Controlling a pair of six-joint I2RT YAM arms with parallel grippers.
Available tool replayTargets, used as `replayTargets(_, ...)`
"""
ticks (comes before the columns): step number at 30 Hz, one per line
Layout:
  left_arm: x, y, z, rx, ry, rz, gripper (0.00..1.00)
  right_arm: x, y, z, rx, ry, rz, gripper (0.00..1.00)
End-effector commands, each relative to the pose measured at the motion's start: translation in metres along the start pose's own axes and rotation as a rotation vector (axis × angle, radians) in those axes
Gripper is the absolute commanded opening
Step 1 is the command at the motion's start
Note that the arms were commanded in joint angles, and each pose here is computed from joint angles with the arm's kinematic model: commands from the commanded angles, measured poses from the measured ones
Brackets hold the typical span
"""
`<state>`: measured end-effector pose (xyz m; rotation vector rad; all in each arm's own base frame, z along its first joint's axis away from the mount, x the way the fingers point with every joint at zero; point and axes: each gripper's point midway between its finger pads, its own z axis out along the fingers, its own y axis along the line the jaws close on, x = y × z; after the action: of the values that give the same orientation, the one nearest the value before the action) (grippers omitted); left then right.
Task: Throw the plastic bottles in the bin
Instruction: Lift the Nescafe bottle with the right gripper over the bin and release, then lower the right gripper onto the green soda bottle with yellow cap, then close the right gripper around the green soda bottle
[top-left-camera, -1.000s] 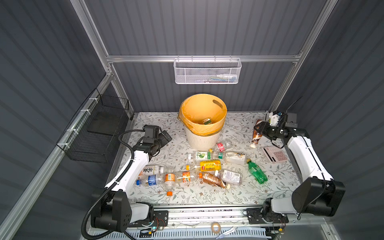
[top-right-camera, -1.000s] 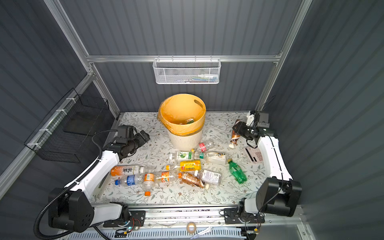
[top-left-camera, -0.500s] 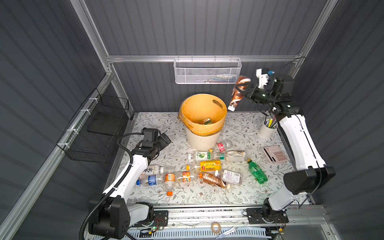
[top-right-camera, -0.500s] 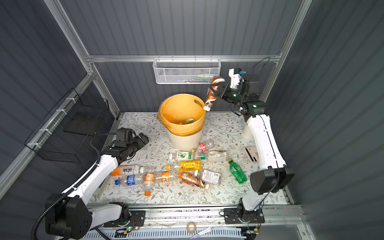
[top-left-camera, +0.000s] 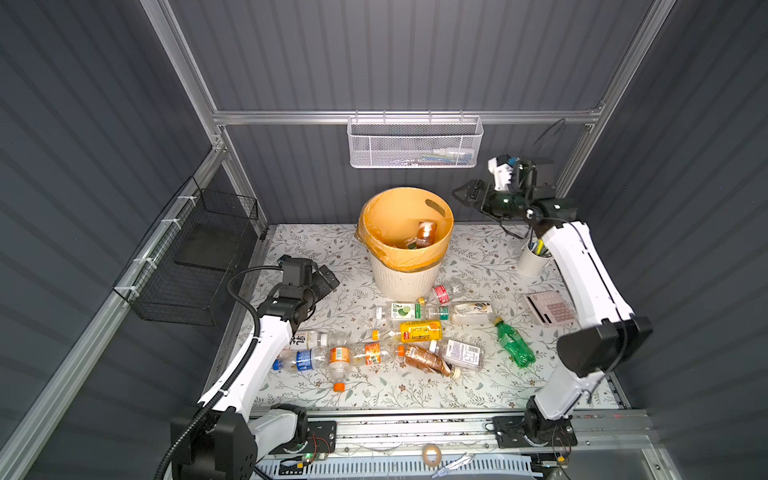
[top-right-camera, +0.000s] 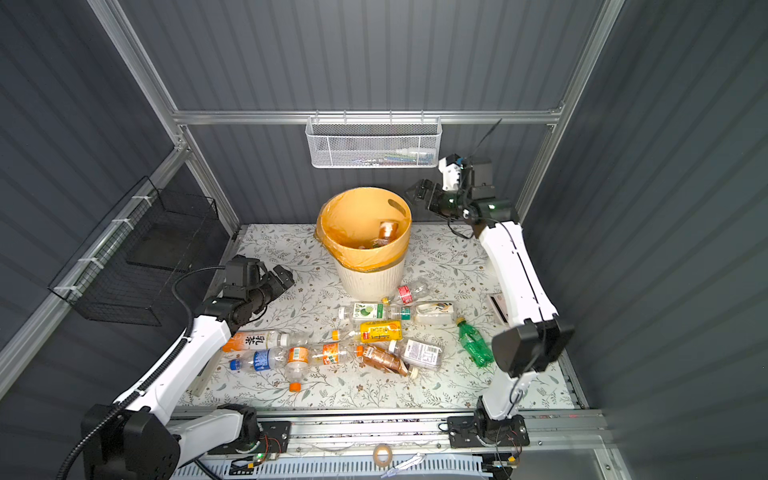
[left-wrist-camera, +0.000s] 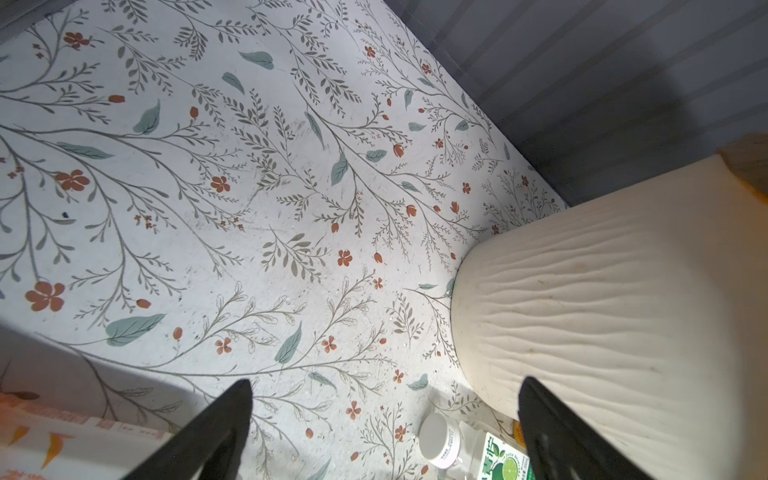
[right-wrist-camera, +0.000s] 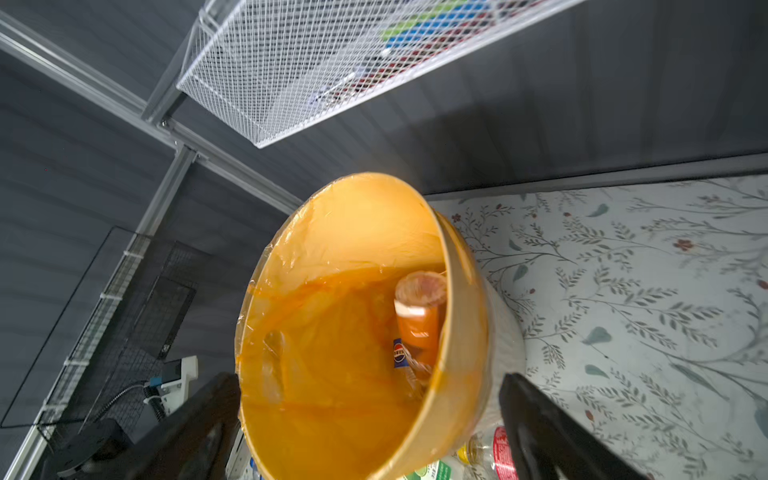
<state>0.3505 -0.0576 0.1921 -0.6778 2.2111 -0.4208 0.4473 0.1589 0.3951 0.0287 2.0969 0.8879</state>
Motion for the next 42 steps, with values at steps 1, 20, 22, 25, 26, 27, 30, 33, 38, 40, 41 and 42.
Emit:
replayTargets(1,-0.001,0.002,-0.001,0.001,-0.009,0.035,1.00,0.002,-0.024,-0.031,0.082,-0.120,0.011,0.99)
replayTargets(20,0.014,-0.005,0.022,0.043,0.063,0.068,1.00,0.269,-0.234,-0.134,0.821,0.157,0.376,0.99)
replayTargets(22,0.014,-0.005,0.022,0.045,0.061,0.070,1.00,0.284,-0.241,-0.136,0.850,0.177,0.412,0.99)
replayTargets(25,0.014,-0.005,0.022,0.046,0.062,0.075,1.00,0.300,-0.249,-0.135,0.866,0.194,0.448,0.99)
replayTargets(26,0.015,-0.004,0.023,0.044,0.064,0.076,1.00,0.304,-0.251,-0.134,0.868,0.200,0.457,0.99)
replayTargets(27,0.015,-0.004,0.023,0.043,0.065,0.078,1.00,0.309,-0.253,-0.132,0.871,0.209,0.467,0.99)
replayTargets(30,0.017,-0.004,0.024,0.043,0.070,0.082,1.00,0.322,-0.258,-0.128,0.872,0.244,0.478,0.99)
replayTargets(33,0.017,-0.003,0.026,0.040,0.075,0.087,1.00,0.331,-0.262,-0.123,0.863,0.262,0.494,0.99)
replayTargets(38,0.018,-0.005,0.028,0.043,0.082,0.088,1.00,0.342,-0.266,-0.115,0.839,0.265,0.524,0.99)
replayTargets(40,0.018,-0.005,0.029,0.043,0.087,0.088,1.00,0.342,-0.266,-0.111,0.823,0.258,0.529,0.98)
replayTargets(41,0.018,-0.005,0.030,0.043,0.088,0.090,1.00,0.342,-0.266,-0.109,0.815,0.261,0.530,0.97)
replayTargets(42,0.018,-0.005,0.030,0.043,0.090,0.090,1.00,0.343,-0.267,-0.107,0.813,0.267,0.531,0.95)
